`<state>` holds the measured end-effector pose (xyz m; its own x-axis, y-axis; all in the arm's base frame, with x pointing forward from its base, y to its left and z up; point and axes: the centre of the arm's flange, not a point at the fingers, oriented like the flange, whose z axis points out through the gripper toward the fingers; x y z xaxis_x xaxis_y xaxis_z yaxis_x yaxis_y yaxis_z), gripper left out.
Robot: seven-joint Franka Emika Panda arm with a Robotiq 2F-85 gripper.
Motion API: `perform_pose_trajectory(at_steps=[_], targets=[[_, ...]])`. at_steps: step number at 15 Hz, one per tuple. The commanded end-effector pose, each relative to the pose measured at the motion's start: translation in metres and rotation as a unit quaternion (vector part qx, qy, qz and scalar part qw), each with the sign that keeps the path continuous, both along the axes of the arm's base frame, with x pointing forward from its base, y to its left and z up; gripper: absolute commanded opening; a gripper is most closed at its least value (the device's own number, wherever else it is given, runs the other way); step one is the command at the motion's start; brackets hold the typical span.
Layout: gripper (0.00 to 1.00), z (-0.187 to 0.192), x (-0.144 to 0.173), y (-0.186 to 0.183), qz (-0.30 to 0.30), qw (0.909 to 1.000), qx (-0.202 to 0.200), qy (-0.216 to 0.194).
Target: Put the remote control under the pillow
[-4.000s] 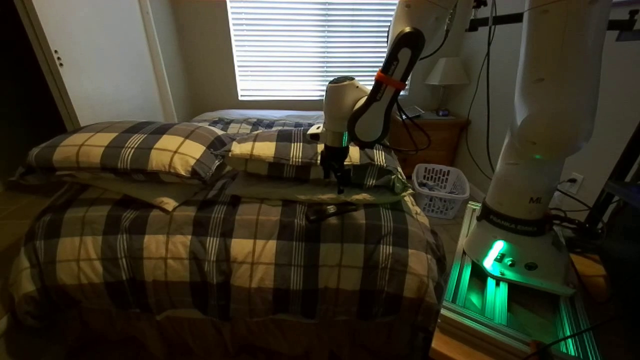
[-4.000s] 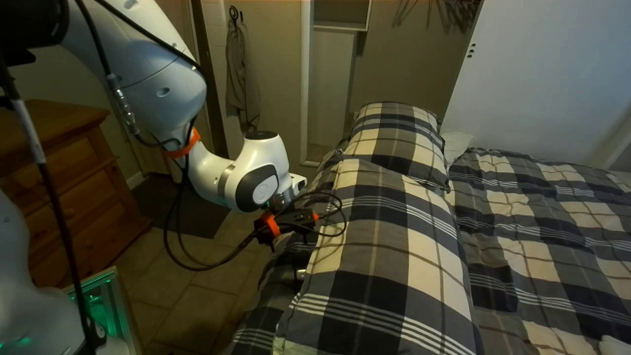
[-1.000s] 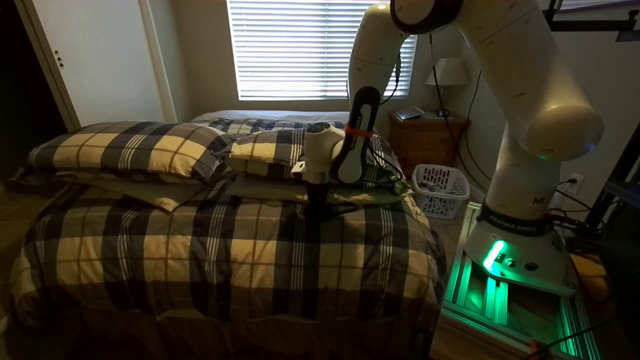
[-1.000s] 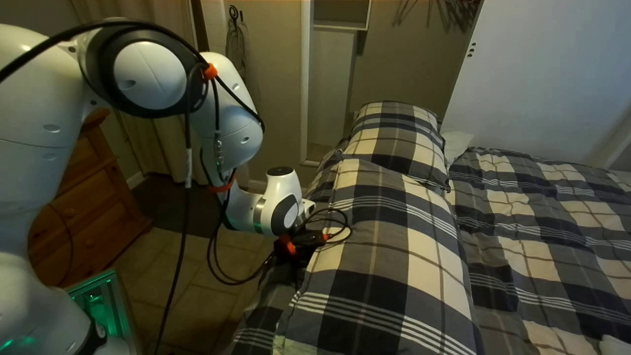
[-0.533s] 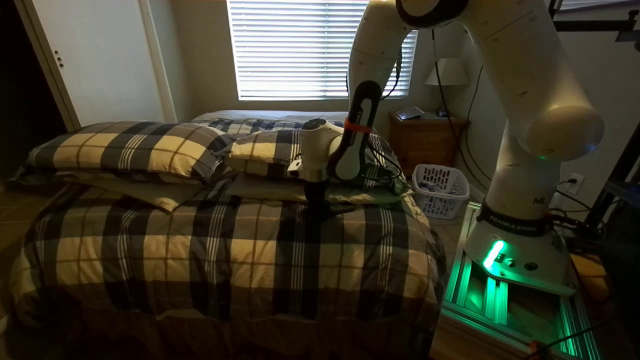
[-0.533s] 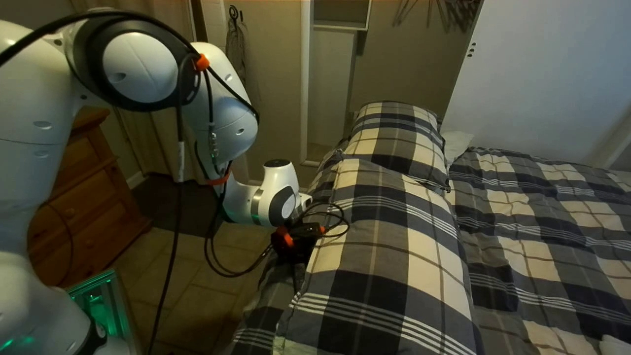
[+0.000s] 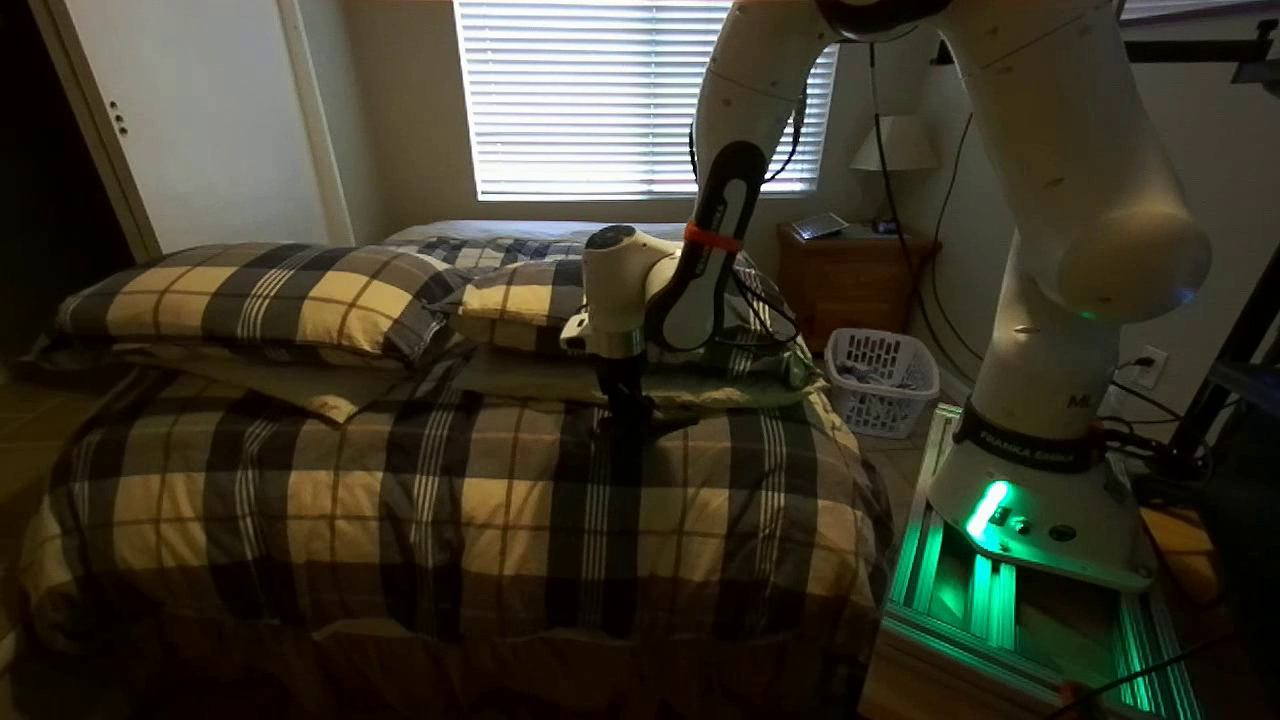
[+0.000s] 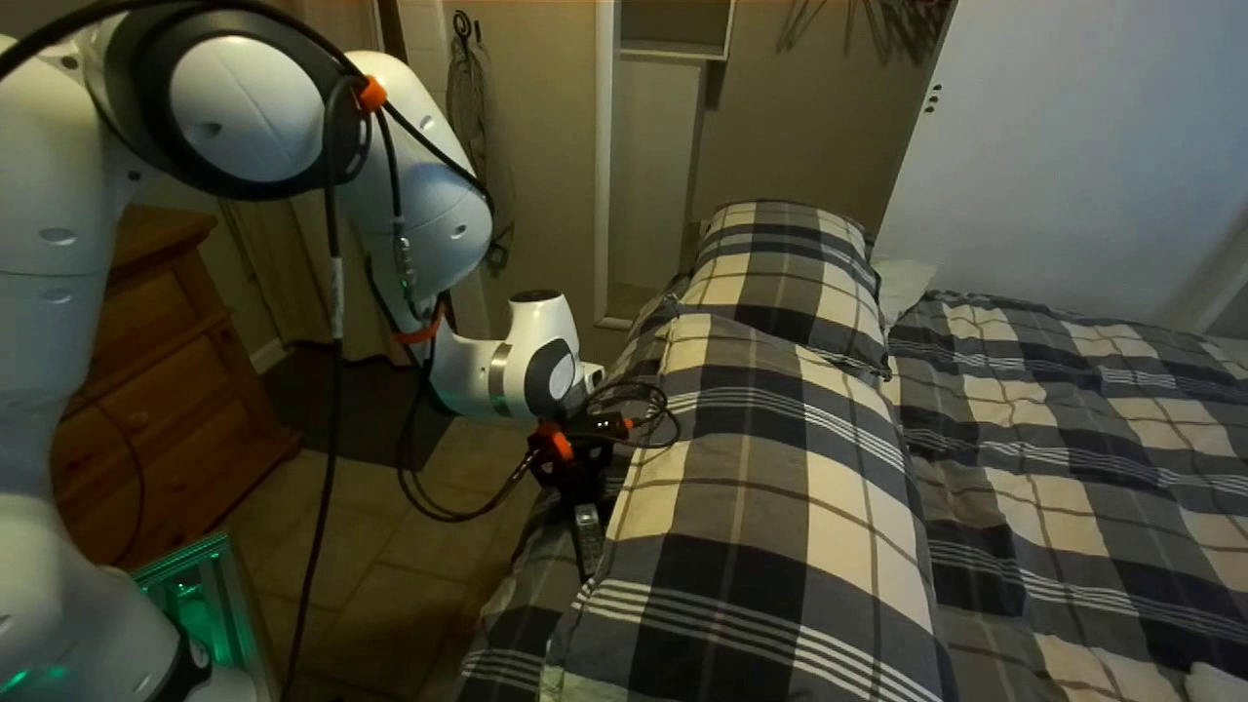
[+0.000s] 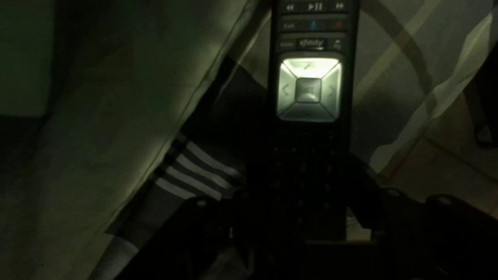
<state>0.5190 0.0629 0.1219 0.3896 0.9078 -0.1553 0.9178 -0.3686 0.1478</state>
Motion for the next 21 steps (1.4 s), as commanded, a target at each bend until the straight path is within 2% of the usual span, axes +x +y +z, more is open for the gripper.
perform_pose_trajectory(at_steps=[1,4,5,8,9,15,21], targets=[[0.31,0.012,-0.004,0.004,0.03,0.9987,-0.04,0.008],[0.31,0.01,-0.006,0.004,0.053,0.9966,-0.061,0.018],[0.73,0.006,-0.005,0.001,0.05,0.997,-0.054,0.026],[0.95,0.003,-0.002,-0.015,0.042,0.998,-0.039,0.027],[0.99,0.002,-0.002,-0.021,0.041,0.9981,-0.037,0.029],[1.0,-0.013,-0.008,-0.051,0.028,0.9978,-0.016,0.058],[1.0,-0.033,-0.013,-0.048,0.043,0.9972,0.008,0.06]])
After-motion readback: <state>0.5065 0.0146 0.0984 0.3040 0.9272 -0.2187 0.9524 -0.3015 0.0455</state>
